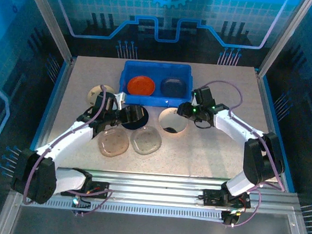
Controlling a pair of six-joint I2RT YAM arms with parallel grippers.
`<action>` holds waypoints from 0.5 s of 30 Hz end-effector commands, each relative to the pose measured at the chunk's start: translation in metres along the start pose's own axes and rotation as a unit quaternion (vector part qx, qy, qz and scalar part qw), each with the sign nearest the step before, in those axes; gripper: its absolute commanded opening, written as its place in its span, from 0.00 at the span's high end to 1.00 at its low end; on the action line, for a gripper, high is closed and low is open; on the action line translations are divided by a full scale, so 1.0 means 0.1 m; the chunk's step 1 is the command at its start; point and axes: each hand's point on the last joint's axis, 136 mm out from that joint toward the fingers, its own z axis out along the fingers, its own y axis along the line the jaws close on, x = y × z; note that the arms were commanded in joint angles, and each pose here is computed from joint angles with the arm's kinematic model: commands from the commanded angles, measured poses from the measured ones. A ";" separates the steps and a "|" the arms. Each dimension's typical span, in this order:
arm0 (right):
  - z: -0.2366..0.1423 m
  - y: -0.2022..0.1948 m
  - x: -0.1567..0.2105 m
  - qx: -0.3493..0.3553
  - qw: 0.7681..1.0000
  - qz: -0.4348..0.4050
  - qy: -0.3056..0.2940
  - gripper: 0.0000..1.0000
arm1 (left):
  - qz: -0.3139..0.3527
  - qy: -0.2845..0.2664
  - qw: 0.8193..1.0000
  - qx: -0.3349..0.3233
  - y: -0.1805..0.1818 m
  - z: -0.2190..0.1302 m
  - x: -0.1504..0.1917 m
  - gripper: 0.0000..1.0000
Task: Place the plates into the plastic bin on the countertop
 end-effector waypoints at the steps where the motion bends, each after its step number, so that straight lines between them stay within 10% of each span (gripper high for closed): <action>1: 0.00 -0.05 -0.02 -0.006 1.000 0.021 -0.014 0.55 | -0.007 0.002 1.000 0.022 -0.09 0.02 0.03 0.07; 15: 0.33 -0.40 0.18 0.035 0.998 0.048 0.027 0.55 | -0.007 0.007 1.000 0.024 -0.12 0.06 0.00 0.07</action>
